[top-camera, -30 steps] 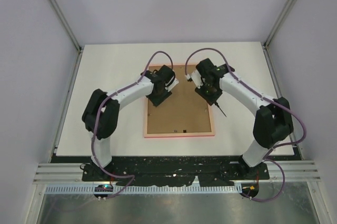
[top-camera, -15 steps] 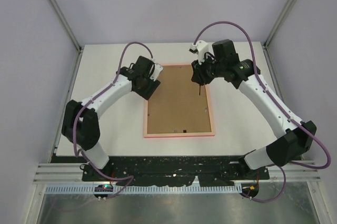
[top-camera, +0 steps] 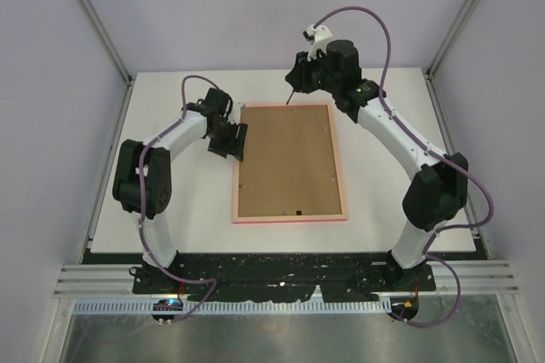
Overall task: Take the photo out of the frame
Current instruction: Adjust the photo frame at the center of the board, then release the photo frame item from the photo frame.
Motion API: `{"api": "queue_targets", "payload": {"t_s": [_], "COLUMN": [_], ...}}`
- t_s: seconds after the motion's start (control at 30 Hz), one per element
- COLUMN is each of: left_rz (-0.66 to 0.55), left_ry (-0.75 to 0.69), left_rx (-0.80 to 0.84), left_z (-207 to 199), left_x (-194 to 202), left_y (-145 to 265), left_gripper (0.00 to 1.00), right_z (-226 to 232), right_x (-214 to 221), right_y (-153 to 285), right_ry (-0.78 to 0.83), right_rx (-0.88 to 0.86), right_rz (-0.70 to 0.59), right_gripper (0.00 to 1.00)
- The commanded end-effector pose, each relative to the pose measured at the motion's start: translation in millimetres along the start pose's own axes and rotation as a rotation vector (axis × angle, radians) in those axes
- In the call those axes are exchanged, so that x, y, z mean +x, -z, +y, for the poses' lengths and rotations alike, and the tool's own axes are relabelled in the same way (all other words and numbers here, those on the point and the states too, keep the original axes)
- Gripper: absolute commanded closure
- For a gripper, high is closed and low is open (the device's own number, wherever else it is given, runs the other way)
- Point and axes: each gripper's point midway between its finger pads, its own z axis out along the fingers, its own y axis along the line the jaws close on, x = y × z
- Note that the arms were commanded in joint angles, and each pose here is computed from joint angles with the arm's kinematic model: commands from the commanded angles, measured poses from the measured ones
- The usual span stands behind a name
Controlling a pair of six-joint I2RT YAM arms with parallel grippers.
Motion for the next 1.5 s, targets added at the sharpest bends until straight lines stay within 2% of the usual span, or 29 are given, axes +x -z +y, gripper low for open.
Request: {"api": "queue_targets", "payload": {"t_s": [0.0, 0.2, 0.43, 0.97, 1.1, 1.47], "left_rz": [-0.048, -0.047, -0.05, 0.016, 0.022, 0.016], "left_ry": [0.053, 0.096, 0.131, 0.167, 0.156, 0.083], "left_rx": [0.105, 0.086, 0.044, 0.111, 0.139, 0.271], "left_z": [-22.5, -18.9, -10.9, -21.9, -33.7, -88.9], "left_x": [-11.3, -6.8, -3.6, 12.4, 12.6, 0.2], "left_y": [-2.9, -13.6, -21.1, -39.3, -40.5, -42.8], "left_gripper": [0.39, 0.42, 0.44, 0.57, 0.65, 0.65], "right_z": [-14.5, -11.8, -4.2, -5.3, -6.7, -28.1], "right_x": [-15.1, -6.6, 24.3, 35.6, 36.0, 58.2], "right_y": [-29.0, -47.5, -55.5, -58.0, -60.6, -86.6], "right_ry": [-0.184, -0.298, -0.427, -0.46, -0.47, -0.521], "right_rx": [0.032, -0.02, -0.131, -0.175, -0.174, -0.065], "right_rz": [-0.037, 0.021, 0.122, 0.156, 0.154, 0.187], "right_gripper": [0.92, 0.92, 0.92, 0.92, 0.92, 0.92]}}
